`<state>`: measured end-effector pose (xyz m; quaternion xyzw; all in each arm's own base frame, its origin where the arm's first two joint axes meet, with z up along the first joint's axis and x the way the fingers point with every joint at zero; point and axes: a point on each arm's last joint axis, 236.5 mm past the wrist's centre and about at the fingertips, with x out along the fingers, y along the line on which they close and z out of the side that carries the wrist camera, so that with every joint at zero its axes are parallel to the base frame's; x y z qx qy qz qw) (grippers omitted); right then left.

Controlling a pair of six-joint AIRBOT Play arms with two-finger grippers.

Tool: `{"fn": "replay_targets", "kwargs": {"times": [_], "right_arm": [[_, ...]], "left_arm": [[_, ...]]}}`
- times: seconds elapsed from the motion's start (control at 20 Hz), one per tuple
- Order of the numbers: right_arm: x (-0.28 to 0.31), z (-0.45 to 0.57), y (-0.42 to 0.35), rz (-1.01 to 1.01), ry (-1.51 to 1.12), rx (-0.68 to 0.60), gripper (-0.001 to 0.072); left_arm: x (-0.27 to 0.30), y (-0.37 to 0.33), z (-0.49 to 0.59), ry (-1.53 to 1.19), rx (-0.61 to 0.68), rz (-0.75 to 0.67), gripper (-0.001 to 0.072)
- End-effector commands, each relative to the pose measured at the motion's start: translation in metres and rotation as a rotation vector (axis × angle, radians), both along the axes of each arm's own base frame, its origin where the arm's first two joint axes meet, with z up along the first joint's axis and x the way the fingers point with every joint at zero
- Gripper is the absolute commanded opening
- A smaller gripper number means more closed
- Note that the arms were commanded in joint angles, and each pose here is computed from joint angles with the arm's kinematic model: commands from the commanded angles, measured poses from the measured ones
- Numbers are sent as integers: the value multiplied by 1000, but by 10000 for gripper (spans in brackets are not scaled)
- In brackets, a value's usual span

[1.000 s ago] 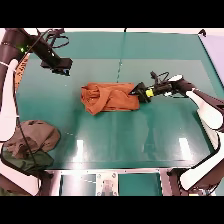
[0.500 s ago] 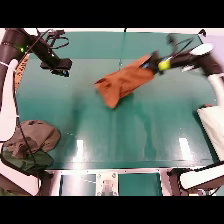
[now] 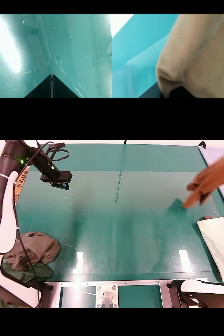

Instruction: Fold the shirts.

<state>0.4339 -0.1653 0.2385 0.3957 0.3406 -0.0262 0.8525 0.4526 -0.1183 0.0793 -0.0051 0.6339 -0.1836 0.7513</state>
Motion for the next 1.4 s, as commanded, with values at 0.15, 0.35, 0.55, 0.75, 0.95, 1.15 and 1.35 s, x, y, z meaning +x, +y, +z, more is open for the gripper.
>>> {"fn": "replay_targets", "kwargs": {"times": [0.15, 0.35, 0.55, 0.75, 0.95, 1.15, 1.35], "right_arm": [[-115, -36, -149, -416, 224, -90, 17], [-168, -78, -156, -493, 388, -1, 17], [-246, -130, -147, -620, 651, -1, 17], [-325, -192, -129, -693, 973, 50, 18], [-372, -231, -117, -740, 1135, 94, 299], [-375, -218, -117, -790, 1130, 133, 559], [-264, -168, -132, -657, 797, 22, 100]], "left_arm": [[3, 0, 1, -10, -3, 3, 23], [2, 0, 0, -9, -3, 3, 23], [0, -1, 0, -2, -6, 0, 23], [0, -2, 1, 0, -8, -1, 23], [-2, -5, 1, 7, -21, -7, 23], [-2, -7, 2, 4, -33, -9, 23], [-2, -10, 4, 4, -44, -13, 23]]}}
